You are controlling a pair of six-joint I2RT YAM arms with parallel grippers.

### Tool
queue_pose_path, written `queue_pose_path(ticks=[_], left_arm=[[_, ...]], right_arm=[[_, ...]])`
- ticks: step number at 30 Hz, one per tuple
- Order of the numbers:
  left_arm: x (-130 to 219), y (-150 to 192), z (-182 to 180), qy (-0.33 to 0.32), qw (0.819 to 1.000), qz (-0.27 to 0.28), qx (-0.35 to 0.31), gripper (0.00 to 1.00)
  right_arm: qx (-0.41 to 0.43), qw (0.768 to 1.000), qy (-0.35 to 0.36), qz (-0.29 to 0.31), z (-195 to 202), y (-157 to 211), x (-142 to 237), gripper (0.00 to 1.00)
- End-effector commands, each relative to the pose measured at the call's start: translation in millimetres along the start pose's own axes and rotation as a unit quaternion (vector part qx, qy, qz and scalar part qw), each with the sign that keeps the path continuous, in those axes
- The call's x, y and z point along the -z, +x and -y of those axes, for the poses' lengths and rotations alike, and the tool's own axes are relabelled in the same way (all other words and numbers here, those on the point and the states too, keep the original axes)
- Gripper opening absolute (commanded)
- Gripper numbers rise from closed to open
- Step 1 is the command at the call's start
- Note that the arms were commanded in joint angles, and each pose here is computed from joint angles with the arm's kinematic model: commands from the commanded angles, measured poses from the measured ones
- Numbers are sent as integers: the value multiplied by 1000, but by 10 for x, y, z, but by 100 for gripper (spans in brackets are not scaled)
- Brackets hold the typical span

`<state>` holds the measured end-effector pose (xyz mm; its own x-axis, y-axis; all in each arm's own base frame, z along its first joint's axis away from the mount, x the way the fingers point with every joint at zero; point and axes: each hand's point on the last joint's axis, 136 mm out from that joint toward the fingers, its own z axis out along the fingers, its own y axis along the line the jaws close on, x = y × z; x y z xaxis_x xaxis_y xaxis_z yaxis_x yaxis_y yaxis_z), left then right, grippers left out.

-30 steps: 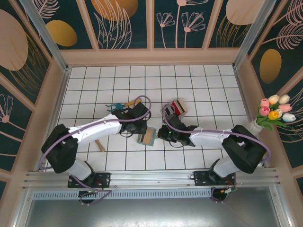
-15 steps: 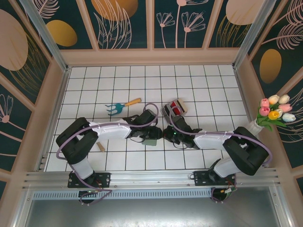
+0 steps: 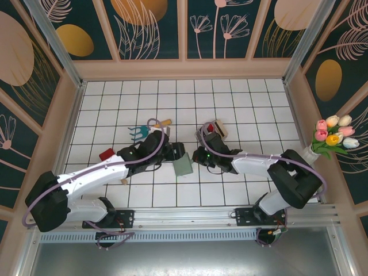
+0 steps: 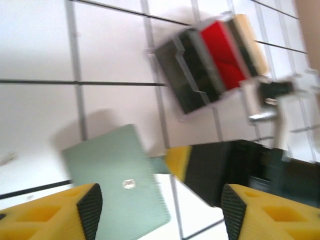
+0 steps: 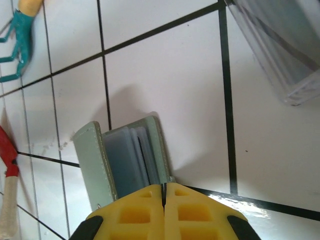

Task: Put the credit cards into the card holder
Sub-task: Close the card holder at the center of the table, then close the button on the card holder.

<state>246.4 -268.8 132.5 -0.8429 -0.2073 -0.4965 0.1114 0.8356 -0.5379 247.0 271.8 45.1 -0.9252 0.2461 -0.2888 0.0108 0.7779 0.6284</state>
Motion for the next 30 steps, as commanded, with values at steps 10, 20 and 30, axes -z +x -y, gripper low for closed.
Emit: queue_pose_path(ticks=[10,20,30], left_arm=[[-478,567,-520,-73,992,-101,17,49],[-708,769,-626,-84,987,-138,10,41],[-791,884,-614,-71,985,-155,8,35]], right_arm=[[21,1000,-6,-22,-68,13,-33,0],[21,999,-27,-26,-178,5,-11,2],[21,996,-71,-55,-429,88,-109,6]])
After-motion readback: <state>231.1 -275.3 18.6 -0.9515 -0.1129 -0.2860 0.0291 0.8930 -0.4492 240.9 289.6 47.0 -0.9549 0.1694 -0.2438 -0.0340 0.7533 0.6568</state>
